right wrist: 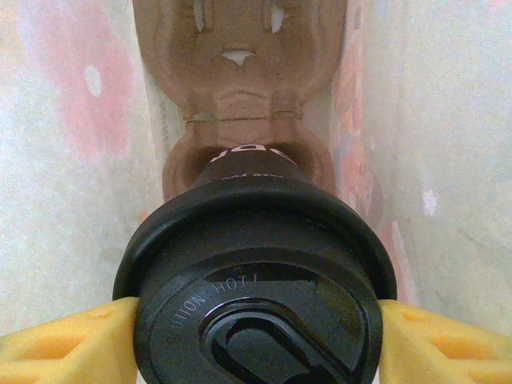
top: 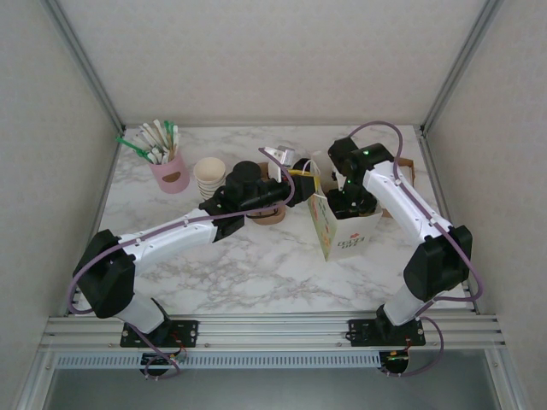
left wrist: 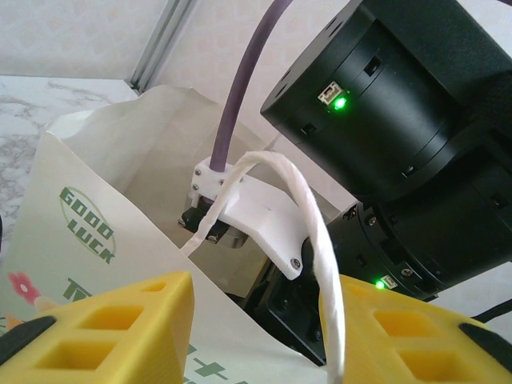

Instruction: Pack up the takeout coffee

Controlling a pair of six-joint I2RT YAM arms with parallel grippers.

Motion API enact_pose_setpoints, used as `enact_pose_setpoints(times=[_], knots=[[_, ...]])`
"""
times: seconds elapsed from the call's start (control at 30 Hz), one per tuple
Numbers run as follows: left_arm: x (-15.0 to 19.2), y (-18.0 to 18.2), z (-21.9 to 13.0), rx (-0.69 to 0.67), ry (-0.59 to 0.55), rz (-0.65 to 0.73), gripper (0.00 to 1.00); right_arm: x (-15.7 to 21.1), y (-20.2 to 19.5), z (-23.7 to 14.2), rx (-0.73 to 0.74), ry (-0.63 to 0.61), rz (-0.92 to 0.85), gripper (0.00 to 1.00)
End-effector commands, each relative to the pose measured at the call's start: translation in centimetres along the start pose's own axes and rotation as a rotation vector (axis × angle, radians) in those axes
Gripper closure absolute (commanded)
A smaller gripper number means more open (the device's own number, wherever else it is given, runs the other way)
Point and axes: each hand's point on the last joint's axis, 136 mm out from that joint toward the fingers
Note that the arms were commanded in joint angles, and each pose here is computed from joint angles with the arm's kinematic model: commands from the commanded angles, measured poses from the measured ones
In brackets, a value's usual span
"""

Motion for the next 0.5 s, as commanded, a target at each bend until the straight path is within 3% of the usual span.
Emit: enact_pose_setpoints(times=[0.0,0.47], knots=[[-1.17,-1.11,-0.1,0.019,-0.032,0.031,0.55,0.25,0.04,0.25,-0.012,0.008,0.0,0.3],[-1.06,-1.11,0.06,0.02,-0.029,0.03,0.55,0.76,-0.06,-0.72,-0.012,0.03,0.009,0.3]])
Point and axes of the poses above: each hand's point on the last joint's axis, 136 mm out from that joint toward the fingers, its own z axis out along the fingers, its own y axis along the line the jaws close on, x = y × z, and after that the axes turned 6 degrees about z, right-handed
